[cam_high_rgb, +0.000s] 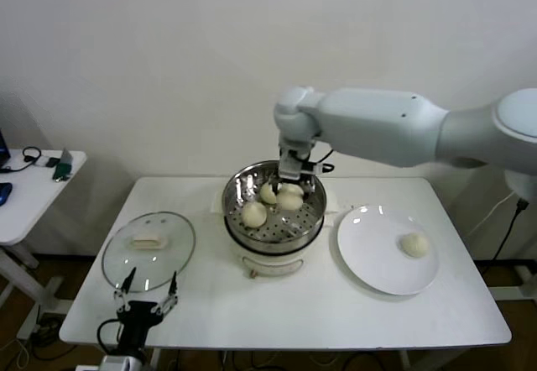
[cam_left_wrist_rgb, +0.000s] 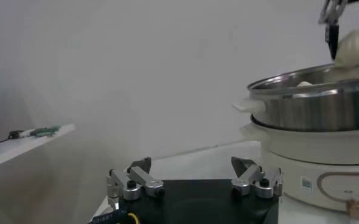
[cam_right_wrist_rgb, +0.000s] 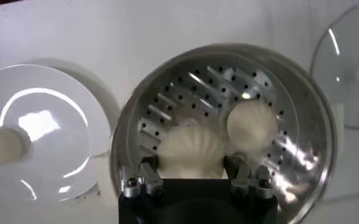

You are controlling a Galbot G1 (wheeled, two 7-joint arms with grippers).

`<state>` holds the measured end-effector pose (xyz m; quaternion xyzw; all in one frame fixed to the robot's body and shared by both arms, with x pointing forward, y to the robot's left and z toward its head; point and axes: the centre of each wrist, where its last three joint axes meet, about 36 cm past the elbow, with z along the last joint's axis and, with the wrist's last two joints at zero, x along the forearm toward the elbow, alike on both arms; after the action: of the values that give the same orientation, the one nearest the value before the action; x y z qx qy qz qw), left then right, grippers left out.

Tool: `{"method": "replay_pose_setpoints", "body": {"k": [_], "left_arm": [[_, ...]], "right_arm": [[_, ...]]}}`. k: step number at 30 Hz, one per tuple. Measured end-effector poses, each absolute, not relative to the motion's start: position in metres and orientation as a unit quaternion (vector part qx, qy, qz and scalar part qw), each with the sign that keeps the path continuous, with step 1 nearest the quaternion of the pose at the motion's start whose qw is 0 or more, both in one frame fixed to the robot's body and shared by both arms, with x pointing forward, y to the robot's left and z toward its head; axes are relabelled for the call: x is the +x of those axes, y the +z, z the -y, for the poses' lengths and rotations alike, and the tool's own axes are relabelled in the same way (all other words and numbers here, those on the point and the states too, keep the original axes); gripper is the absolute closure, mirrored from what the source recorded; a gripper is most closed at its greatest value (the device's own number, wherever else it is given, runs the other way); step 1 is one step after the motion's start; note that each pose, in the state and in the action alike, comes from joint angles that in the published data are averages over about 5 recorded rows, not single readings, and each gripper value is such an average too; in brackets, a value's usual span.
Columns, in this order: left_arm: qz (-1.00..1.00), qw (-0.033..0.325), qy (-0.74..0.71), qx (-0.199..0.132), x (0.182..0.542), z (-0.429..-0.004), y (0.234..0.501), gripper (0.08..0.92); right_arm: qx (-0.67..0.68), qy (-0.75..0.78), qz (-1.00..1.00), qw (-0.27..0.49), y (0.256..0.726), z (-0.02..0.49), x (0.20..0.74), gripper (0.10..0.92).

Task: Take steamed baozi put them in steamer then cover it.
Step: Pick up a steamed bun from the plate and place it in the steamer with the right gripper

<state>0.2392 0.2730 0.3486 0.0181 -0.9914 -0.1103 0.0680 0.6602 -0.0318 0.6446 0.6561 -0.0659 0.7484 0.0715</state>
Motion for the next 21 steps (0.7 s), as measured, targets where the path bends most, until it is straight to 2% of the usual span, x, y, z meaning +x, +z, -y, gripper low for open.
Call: {"method": "replay_pose_setpoints", "body": {"k": [14,21], "left_arm": [[0.991,0.071,-0.109,0.02,0.243,-0.273,0.346,0.177],[0.991,0.071,-0.107,0.019,0.244,-0.272,0.345,0.177]], "right_arm": [[0.678,0.73,0.04,0.08,0.599,0.021,0.656,0.304],[0.681,0.728,0.036,0.075,0.595,0.016,0.654,0.213]]}}
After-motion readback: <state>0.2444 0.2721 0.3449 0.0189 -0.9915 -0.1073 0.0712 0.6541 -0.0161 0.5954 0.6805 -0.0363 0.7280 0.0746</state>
